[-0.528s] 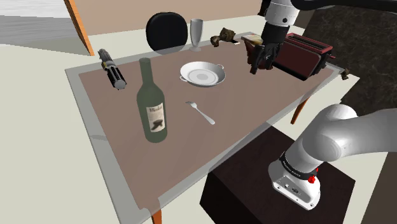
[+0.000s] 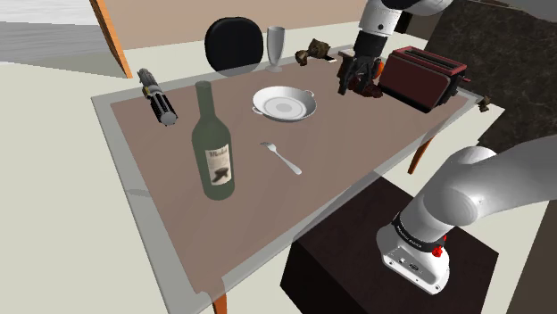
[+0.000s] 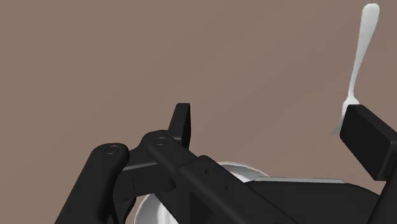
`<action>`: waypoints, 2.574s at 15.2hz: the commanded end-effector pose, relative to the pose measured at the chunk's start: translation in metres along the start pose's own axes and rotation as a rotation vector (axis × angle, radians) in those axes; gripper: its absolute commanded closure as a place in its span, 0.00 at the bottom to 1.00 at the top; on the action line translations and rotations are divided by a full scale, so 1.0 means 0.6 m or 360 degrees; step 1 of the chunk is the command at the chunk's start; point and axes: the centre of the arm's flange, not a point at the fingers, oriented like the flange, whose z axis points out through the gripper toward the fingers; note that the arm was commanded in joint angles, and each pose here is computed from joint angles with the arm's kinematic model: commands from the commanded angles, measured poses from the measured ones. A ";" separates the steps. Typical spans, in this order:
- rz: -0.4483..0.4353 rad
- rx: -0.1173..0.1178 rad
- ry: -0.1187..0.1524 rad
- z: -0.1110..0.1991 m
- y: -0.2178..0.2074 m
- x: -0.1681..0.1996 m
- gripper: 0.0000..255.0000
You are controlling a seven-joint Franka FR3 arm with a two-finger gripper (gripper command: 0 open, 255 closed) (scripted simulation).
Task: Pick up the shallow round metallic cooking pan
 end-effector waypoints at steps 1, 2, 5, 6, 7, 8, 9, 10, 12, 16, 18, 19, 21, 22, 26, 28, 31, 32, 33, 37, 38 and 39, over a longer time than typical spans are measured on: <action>0.0033 0.0061 -0.0007 0.008 0.031 0.042 0.00; 0.0048 0.0091 -0.0011 0.013 0.045 0.062 0.00; 0.0093 0.0184 -0.0023 0.029 0.091 0.120 0.00; 0.0108 0.0215 -0.0027 0.036 0.106 0.139 0.00; 0.0123 0.0245 -0.0032 0.042 0.121 0.158 0.00; 0.0138 0.0276 -0.0036 0.049 0.136 0.176 0.00; 0.0154 0.0307 -0.0040 0.056 0.152 0.195 0.00; 0.0169 0.0338 -0.0044 0.064 0.167 0.213 0.00; 0.0199 0.0399 -0.0052 0.080 0.198 0.249 0.00; 0.0259 0.0522 -0.0069 0.117 0.260 0.320 0.00; 0.0290 0.0584 -0.0077 0.137 0.290 0.354 0.00; 0.0305 0.0615 -0.0081 0.148 0.306 0.371 0.00; 0.0335 0.0676 -0.0089 0.170 0.336 0.404 0.00; 0.0350 0.0707 -0.0094 0.182 0.351 0.420 0.00; 0.0375 0.0758 -0.0100 0.219 0.379 0.448 0.00; 0.0375 0.0758 -0.0100 0.236 0.382 0.449 0.00; 0.0375 0.0758 -0.0100 0.262 0.386 0.450 0.00; 0.0375 0.0758 -0.0100 0.267 0.387 0.450 0.00; 0.0375 0.0758 -0.0100 0.267 0.387 0.450 0.00; 0.0375 0.0758 -0.0100 0.267 0.387 0.450 1.00; 0.0375 0.0758 -0.0100 0.267 0.387 0.450 1.00; 0.0375 0.0758 -0.0100 0.267 0.387 0.450 1.00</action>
